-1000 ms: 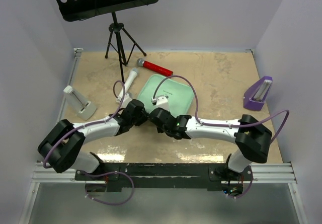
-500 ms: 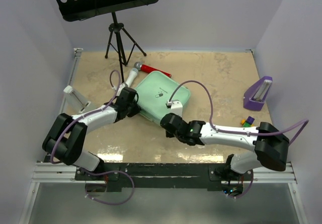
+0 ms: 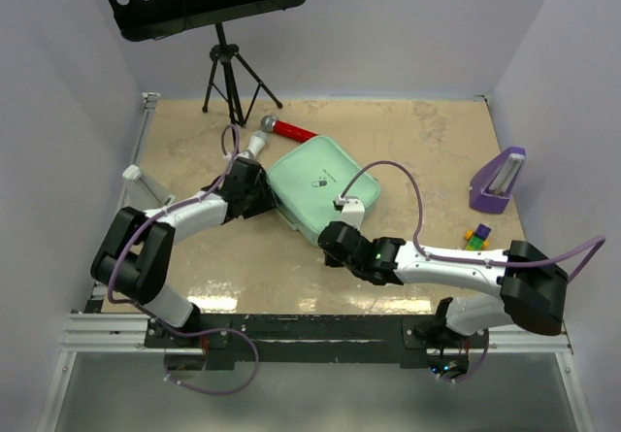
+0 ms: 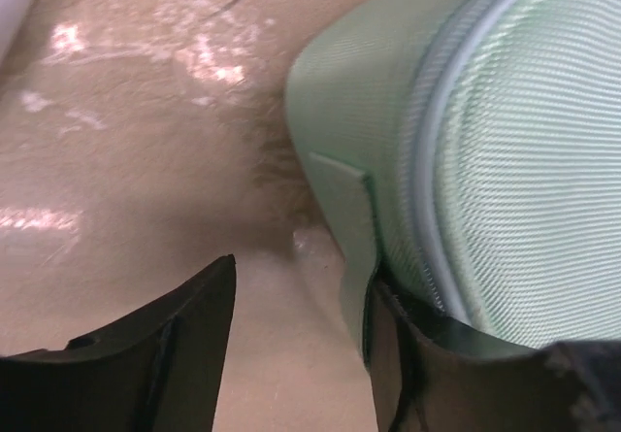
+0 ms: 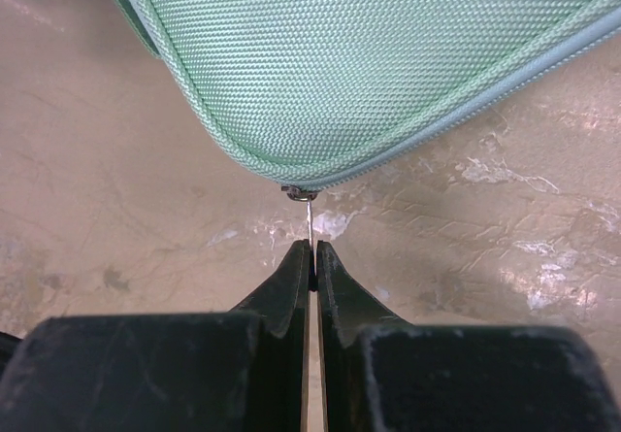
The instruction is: Organize the medicine kit
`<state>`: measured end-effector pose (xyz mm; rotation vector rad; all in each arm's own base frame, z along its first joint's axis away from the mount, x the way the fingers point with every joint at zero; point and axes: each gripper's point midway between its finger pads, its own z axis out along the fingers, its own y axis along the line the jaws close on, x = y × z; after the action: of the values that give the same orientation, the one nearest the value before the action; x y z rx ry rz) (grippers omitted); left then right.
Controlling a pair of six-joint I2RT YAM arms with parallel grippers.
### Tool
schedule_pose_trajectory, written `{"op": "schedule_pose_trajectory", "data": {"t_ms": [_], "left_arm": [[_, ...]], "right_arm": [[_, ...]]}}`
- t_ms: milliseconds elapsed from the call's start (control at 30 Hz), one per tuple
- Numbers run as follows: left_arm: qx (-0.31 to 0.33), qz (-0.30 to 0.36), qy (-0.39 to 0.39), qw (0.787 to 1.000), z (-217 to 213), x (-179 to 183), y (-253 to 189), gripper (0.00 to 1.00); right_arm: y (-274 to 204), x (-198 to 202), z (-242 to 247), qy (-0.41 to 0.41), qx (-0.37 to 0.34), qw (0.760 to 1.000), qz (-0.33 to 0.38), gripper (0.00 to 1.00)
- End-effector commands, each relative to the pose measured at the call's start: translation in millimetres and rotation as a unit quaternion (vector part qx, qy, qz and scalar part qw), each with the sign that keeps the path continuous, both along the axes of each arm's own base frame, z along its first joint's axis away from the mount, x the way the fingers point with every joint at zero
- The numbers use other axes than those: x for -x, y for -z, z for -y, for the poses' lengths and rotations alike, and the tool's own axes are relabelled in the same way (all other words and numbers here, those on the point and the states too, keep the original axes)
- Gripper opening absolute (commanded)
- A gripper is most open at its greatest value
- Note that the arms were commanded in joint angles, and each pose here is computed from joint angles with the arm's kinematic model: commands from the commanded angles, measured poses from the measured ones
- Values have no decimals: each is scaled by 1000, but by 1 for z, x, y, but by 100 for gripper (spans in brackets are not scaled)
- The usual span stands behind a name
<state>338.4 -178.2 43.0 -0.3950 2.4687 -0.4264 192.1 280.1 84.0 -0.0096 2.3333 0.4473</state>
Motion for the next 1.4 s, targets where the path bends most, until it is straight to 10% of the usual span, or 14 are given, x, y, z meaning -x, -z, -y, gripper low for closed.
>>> {"op": "schedule_pose_trajectory", "data": {"t_ms": [0,333,1367], "left_arm": [[35,45,-24,998,-14,4,-29,64],[111,59,-27,992,29,50,-51,72],[58,41,-154,986,-8,51,-11,70]], "right_arm": [[8,5,4,-17,52,998,-8,0],[-1,-11,-39,-49,67,996,13,0],[-24,-26,-80,-77,61,995,35,0]]}}
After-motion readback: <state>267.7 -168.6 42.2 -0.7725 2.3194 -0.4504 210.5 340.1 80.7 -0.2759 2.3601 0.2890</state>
